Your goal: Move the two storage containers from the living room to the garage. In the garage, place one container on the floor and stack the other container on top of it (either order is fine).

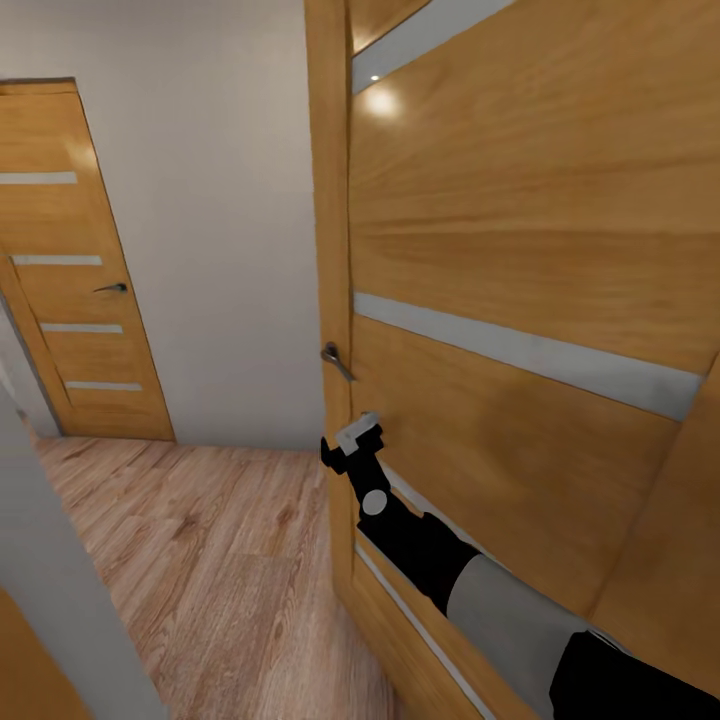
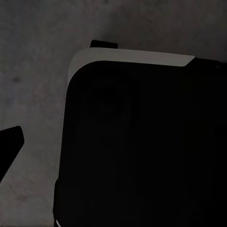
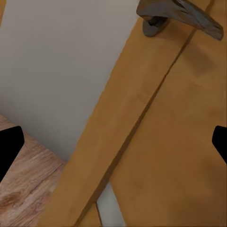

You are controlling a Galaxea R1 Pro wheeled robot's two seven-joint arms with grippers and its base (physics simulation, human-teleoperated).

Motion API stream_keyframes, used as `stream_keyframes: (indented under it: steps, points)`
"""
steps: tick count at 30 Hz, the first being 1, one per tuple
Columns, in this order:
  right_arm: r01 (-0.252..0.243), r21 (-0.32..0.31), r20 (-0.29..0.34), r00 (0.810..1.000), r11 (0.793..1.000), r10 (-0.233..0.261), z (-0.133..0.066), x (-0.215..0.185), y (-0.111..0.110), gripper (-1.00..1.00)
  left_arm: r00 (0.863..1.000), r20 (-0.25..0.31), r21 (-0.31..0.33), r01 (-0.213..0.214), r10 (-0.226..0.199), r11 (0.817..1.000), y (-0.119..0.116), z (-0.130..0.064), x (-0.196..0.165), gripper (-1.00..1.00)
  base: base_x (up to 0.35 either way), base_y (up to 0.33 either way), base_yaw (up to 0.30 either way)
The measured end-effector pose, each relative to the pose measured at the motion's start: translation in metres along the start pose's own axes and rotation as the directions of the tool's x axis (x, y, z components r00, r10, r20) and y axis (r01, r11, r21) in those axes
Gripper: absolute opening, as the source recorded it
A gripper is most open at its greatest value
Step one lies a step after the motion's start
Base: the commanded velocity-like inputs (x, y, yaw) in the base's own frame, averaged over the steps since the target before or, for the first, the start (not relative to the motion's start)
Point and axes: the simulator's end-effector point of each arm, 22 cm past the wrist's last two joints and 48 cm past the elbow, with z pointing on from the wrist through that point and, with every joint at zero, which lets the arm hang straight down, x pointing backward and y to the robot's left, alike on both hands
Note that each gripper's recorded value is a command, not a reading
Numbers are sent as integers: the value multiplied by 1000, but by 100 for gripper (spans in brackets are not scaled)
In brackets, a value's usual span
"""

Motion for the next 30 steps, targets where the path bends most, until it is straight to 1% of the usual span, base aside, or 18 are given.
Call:
stream_keyframes:
  steps: [8, 10, 11, 14, 24, 30]
  points:
    - [-2, 7, 0, 1000, 1000, 2, 0, 0, -2, 100, 1000, 0, 0, 0, 0, 1000, 0, 0, 0, 100, 0, 0, 32]
    - [-2, 34, 0, 1000, 999, 2, 0, 0, -8, 100, 1000, 0, 0, 0, 0, 1000, 0, 0, 0, 100, 0, 0, 3]
    - [-2, 61, 0, 1000, 998, 2, 0, 0, -14, 100, 1000, 0, 0, 0, 0, 1000, 0, 0, 0, 100, 0, 0, 27]
    - [-2, 85, 0, 1000, 996, 2, -1, 0, -19, 100, 1000, 0, 0, 0, 0, 1000, 0, 0, 0, 100, 0, 0, 141]
    - [0, 90, -5, 1000, 996, 0, -1, 2, -20, 100, 1000, 0, 0, 0, 0, 1000, 0, 0, 0, 100, 0, 0, 280]
    - [-5, 91, 1, 1000, 996, 5, -1, 1, -20, 100, 1000, 0, 0, 0, 0, 1000, 0, 0, 0, 100, 0, 0, 71]
